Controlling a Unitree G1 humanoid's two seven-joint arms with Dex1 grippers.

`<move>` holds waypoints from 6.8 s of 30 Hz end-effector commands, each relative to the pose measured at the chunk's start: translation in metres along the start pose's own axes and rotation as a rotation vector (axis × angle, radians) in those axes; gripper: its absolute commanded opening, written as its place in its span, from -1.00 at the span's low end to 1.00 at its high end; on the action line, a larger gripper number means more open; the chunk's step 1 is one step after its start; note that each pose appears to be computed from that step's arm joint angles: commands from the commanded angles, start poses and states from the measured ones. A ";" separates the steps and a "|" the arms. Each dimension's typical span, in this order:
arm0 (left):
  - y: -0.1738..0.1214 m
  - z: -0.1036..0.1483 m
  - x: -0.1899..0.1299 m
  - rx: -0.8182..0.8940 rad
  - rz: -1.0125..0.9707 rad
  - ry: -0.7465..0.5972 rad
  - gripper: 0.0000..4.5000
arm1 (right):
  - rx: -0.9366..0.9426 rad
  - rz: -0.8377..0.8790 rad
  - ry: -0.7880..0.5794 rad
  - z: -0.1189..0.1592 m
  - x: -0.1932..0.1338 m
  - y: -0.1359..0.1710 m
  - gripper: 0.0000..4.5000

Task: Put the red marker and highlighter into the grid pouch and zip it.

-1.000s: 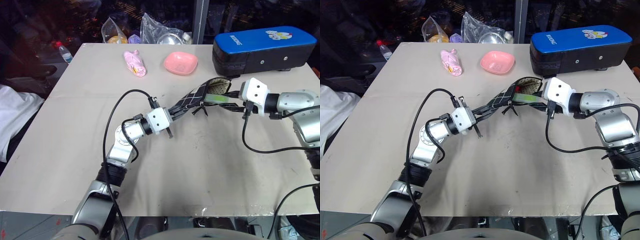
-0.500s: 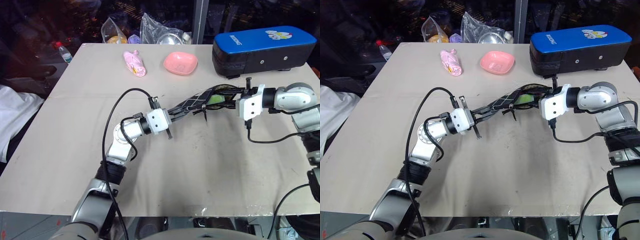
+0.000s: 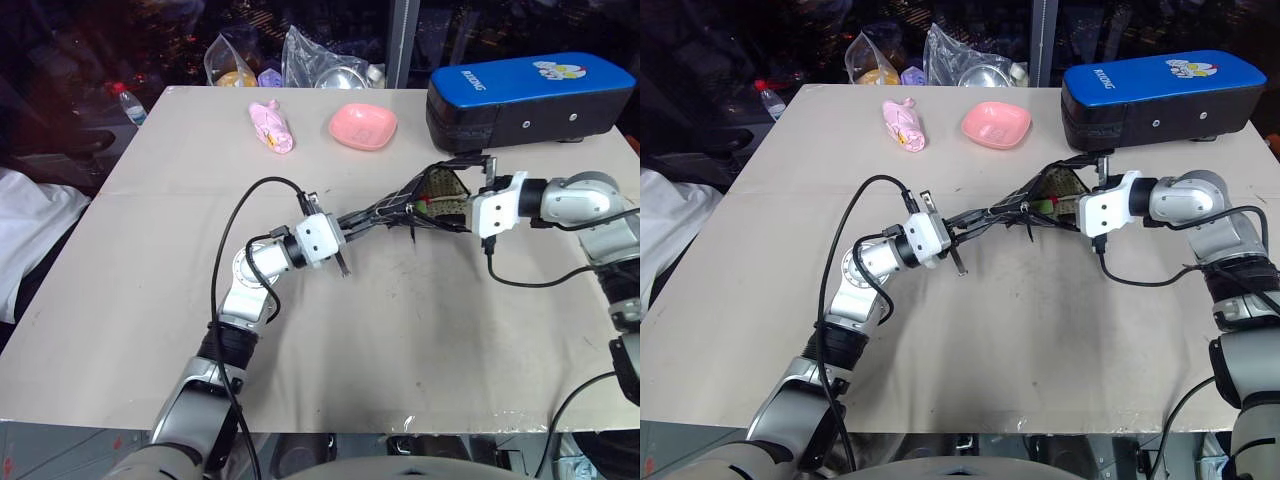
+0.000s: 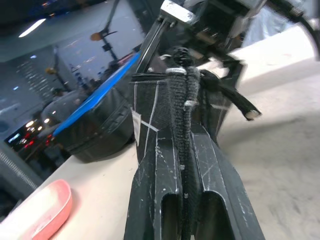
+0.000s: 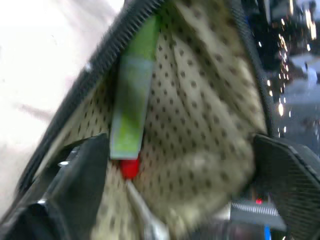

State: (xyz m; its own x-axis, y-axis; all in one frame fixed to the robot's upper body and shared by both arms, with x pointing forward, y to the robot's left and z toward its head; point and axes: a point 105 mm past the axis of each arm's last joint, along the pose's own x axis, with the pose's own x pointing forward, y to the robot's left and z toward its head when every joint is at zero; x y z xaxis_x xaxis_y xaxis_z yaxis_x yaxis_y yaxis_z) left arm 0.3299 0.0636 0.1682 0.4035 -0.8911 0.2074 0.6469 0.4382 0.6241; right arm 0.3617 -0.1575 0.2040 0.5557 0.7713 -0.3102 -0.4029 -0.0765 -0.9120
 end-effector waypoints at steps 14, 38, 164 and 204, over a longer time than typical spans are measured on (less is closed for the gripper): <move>0.000 0.003 0.008 -0.028 0.049 -0.028 -1.00 | 1.214 -0.052 -0.212 0.084 -0.020 0.027 0.99; -0.010 0.010 0.019 0.013 -0.003 -0.037 -1.00 | 1.549 -0.208 -0.185 0.091 0.027 0.024 0.76; -0.020 -0.011 0.001 0.127 -0.086 0.046 -1.00 | 1.374 -0.596 0.503 -0.055 -0.049 0.041 -0.98; -0.054 -0.026 -0.130 -0.492 0.231 0.486 0.98 | 1.155 -0.174 -0.003 -0.026 -0.098 0.134 1.00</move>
